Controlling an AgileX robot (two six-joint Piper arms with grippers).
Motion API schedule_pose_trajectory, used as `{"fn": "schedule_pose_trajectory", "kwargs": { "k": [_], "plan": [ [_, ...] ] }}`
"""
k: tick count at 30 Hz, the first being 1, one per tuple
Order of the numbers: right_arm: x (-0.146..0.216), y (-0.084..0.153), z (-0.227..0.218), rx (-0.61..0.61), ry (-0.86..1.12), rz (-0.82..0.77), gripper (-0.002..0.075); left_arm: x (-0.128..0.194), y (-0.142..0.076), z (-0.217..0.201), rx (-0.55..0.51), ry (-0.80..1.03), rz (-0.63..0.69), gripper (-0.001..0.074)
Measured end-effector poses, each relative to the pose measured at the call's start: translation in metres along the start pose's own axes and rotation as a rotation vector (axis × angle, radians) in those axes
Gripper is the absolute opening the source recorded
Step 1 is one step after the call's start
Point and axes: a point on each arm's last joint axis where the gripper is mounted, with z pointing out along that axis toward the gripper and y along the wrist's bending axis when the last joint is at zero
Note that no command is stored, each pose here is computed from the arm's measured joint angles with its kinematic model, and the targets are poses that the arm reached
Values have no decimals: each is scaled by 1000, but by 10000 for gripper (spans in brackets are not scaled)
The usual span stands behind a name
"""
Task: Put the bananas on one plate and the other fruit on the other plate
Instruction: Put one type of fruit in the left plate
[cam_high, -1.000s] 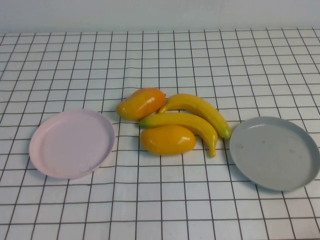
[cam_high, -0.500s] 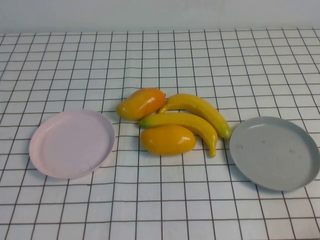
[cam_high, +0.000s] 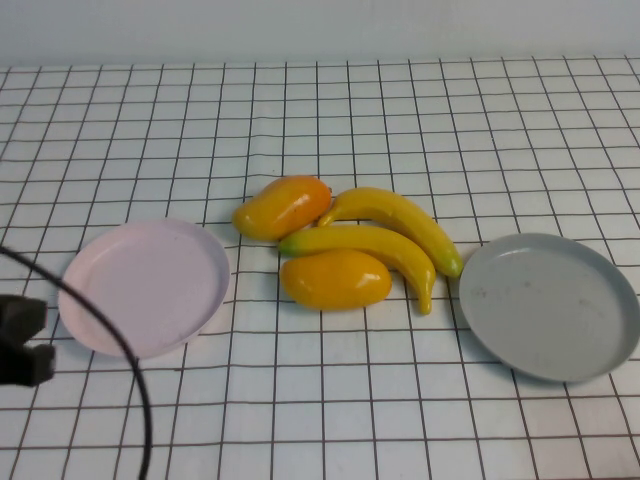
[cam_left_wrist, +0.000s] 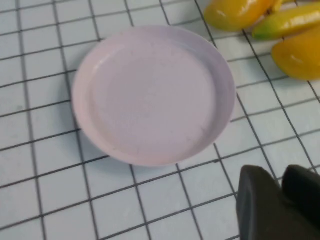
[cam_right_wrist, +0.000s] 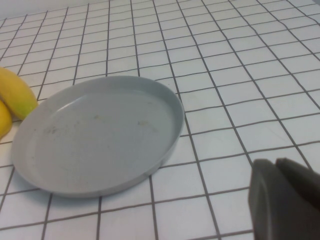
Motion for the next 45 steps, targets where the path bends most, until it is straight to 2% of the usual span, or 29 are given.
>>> {"fn": "schedule_pose_trajectory", "kwargs": {
  "k": [2,3,7,9,11,14,20,23,31,35,45],
  "plan": [
    [0,0,0,0,0,0,-15,-13,-6,18,52,64,56,121],
    [0,0,0,0,0,0,-15,-20,-12,32,85,108,100,184],
    [0,0,0,0,0,0,-15,-44,-45,74,167,224,238,501],
    [0,0,0,0,0,0,-15,-53,-57,95,170,278,277,596],
    [0,0,0,0,0,0,-15,-64,-69,117,177,327,319,652],
    [0,0,0,0,0,0,-15,-81,-87,141,206,367,440,668],
    [0,0,0,0,0,0,-15,-86,-124,176,332,292,936,666],
    [0,0,0,0,0,0,-15,-82,-135,192,359,245,1093,666],
    [0,0,0,0,0,0,-15,-68,-143,240,338,194,1171,666],
    [0,0,0,0,0,0,-15,-66,-146,253,325,149,1161,666],
    [0,0,0,0,0,0,-15,-48,-149,268,378,240,1094,664]
  ]
}}
